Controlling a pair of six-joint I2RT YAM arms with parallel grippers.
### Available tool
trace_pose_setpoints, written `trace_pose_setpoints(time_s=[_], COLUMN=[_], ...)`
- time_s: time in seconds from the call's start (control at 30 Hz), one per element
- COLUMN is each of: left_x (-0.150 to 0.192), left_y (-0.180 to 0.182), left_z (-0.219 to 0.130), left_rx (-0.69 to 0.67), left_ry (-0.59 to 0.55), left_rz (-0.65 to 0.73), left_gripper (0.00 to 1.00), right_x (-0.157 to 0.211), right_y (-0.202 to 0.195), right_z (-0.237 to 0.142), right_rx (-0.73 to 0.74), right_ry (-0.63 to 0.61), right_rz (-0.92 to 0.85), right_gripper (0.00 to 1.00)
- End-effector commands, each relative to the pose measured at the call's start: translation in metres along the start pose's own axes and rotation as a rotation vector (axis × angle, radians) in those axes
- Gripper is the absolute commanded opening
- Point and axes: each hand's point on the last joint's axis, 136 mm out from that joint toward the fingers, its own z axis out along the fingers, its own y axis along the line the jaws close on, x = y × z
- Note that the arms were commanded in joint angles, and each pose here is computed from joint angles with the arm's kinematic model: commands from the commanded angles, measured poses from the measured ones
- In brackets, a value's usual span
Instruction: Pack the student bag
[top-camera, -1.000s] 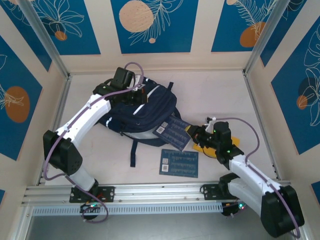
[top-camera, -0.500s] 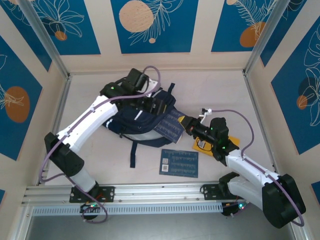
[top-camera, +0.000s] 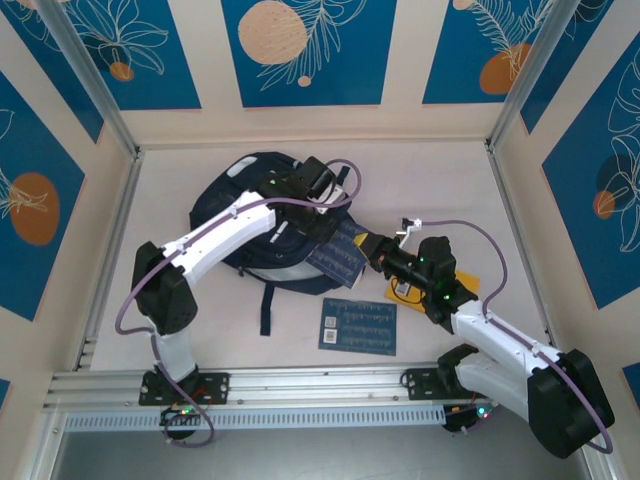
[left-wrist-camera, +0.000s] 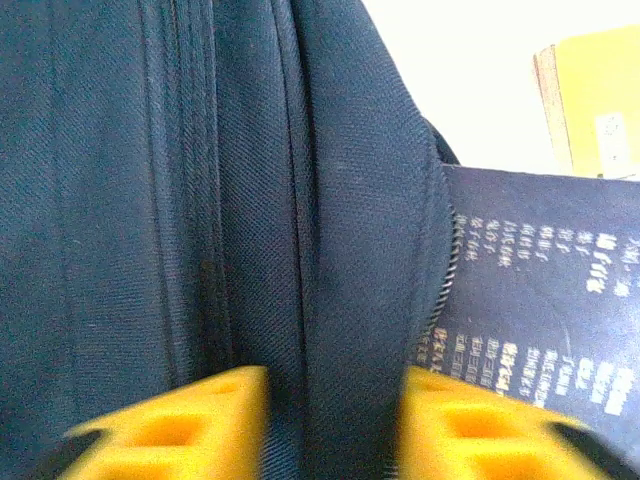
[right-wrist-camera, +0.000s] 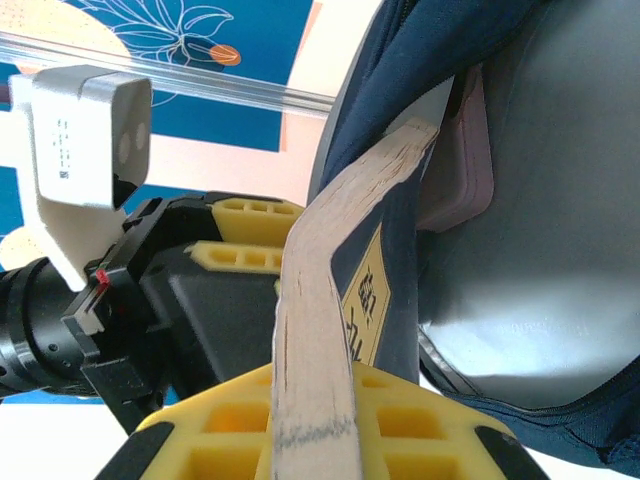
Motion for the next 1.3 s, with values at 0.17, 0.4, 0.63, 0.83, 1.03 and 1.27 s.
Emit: trace_pose_setpoints(time_s=[0.17,0.4,0.63,0.83,1.03,1.27], left_x=[-0.012,-0.03,-0.035,-0.035,-0.037,-0.041], left_y=[0.016,0.036,0.064,0.07,0.068,0.068], left_z=[-0.027,-0.096,-0.142,-0.149,-0.15,-0.162], left_rx=[-0.096,-0.022,-0.047,-0.036,-0.014,-0.003], left_ry=[-0.074,-0.249,-0.386,-0.405,-0.411,-0.449], left_rz=[0.017,-0.132,-0.214,-0.239,-0.241,-0.247], left_gripper=[0.0,0.0,0.0,0.0,0.0,0.0], right_x=[-0.004,0.018,0.035,0.03,0.019,0.006], right_y=[0.027,-0.032,-0.068,-0.043,0.012,0.036], right_z=[-0.007,-0.004,-0.004,0.007,0.032,0.074], right_rx=[-0.079,0.127,0.289,0.197,0.05,0.042], right_ry=[-0.042,-0.02,-0.002,-0.009,0.014,0.037], right_rz=[-0.044,-0.035,-0.09,-0.112,-0.097,-0.066], right_gripper=[0.0,0.0,0.0,0.0,0.0,0.0])
